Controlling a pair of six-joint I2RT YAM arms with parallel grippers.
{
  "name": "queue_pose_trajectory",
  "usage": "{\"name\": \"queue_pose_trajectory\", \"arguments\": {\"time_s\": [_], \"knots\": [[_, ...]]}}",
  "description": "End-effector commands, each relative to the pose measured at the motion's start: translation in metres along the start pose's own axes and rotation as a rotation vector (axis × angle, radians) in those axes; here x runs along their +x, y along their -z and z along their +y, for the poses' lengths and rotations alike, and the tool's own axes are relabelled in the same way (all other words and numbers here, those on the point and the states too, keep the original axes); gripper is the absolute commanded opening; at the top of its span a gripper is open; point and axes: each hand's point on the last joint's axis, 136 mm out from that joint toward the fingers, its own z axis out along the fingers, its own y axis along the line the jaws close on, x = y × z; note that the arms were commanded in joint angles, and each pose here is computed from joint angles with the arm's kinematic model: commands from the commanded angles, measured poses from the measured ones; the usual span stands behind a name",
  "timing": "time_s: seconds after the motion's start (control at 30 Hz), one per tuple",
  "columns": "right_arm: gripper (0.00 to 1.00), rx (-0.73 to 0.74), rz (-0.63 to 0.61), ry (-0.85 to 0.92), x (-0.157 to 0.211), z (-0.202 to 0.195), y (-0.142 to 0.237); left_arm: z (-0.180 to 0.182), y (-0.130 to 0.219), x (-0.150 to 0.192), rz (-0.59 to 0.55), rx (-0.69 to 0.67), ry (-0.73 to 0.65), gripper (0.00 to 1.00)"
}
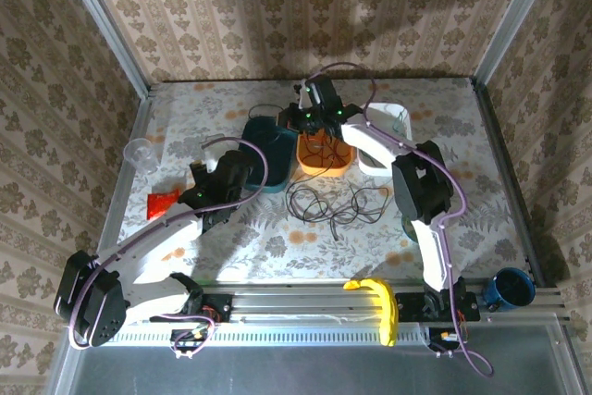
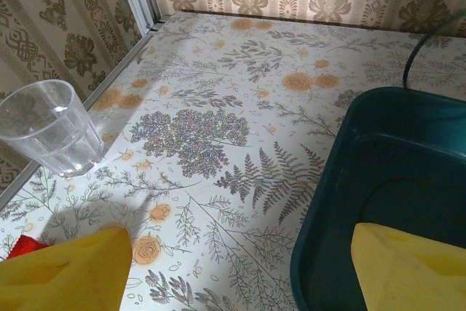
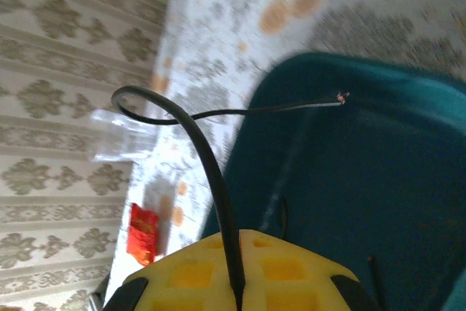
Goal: Untangle the cables
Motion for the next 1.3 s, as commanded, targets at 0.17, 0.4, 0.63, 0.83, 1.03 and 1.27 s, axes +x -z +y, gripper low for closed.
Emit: {"name": "queue_pose_trajectory", "arguments": {"time_s": [0.17,0.4,0.63,0.83,1.03,1.27], "knots": [[0.47,0.158,0.062,0.003,0.02,-0.02,0.005,-0.013,0.0,-0.014,-0.032,0.067,-0.063,0.8],[0.62,0.313,-0.092,0.139,-0.012,-0.015,0.062,-0.066,0.003,-0.014,-0.026,0.319,-0.165,0.8],[0.62,0.389,-0.272,0.158,-0.024,-0.023,0.145,-0.161,0.042,0.022,0.022,0.795,-0.359,0.79],[0.62,0.456,-0.31,0.051,0.001,-0.069,0.199,-0.225,0.078,0.079,0.18,1.093,-0.53,0.77],[0.61,0.51,-0.302,-0.01,0.025,-0.098,0.223,-0.247,0.081,0.119,0.278,1.14,-0.67,0.76],[0.61,0.541,-0.301,-0.057,0.032,-0.118,0.232,-0.232,0.089,0.163,0.411,1.165,-0.905,0.75]]}}
